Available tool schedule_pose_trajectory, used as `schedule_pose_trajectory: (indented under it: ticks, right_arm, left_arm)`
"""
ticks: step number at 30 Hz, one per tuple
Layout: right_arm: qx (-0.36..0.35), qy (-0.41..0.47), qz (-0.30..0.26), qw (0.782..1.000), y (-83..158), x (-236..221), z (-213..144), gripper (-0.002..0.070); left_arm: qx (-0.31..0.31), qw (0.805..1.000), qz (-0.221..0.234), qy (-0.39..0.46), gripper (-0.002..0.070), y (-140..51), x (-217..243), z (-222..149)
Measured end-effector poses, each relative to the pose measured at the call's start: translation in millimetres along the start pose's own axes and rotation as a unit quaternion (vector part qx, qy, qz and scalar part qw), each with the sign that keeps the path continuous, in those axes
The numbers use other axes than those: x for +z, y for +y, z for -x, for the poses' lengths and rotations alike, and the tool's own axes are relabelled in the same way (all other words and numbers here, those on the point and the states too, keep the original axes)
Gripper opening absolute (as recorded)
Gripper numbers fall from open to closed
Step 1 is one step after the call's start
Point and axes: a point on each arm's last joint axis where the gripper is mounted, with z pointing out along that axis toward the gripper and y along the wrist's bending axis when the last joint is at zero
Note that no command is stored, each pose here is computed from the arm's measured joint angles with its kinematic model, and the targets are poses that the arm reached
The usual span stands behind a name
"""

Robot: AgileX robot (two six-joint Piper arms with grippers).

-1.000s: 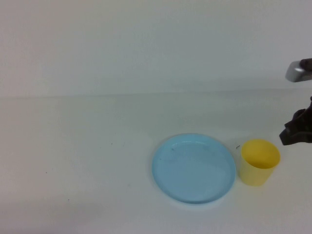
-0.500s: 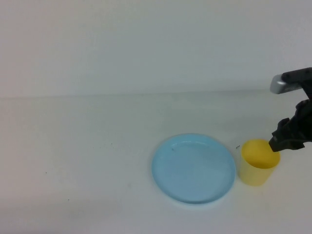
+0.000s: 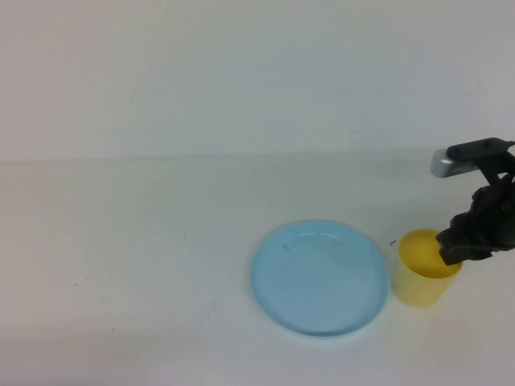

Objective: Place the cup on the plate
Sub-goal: Pick up the cup from the table, then place the cup on the plate

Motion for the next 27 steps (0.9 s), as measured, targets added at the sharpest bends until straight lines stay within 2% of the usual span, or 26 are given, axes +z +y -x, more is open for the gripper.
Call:
schedule_pose_trajectory:
  ticks: [3, 5, 17, 20, 27]
  right_arm:
    - [-0.002, -0.005, -0.002, 1.000, -0.5, -0.3, 1.8, 0.0100]
    - [-0.004, -0.010, -0.003, 1.000, -0.9, -1.5, 4.7, 0.0048]
    - [-0.034, -0.053, 0.015, 0.998, 9.3, -46.0, 48.8, 0.0030]
    - [-0.059, -0.070, 0.023, 0.996, 27.9, -58.6, 57.8, 0.0030]
    - [-0.150, -0.065, 0.032, 0.986, 104.5, -50.2, 61.5, 0.0030]
  left_arm:
    - [0.000, 1.000, 0.000, 0.000, 0.0000, 0.0, 0.0, 0.0]
    - [0.000, 1.000, 0.000, 0.000, 0.0000, 0.0, 0.0, 0.0]
    - [0.000, 1.000, 0.000, 0.000, 0.0000, 0.0, 0.0, 0.0]
    - [0.000, 1.000, 0.000, 0.000, 0.0000, 0.0, 0.0, 0.0]
    - [0.000, 1.000, 0.000, 0.000, 0.0000, 0.0, 0.0, 0.0]
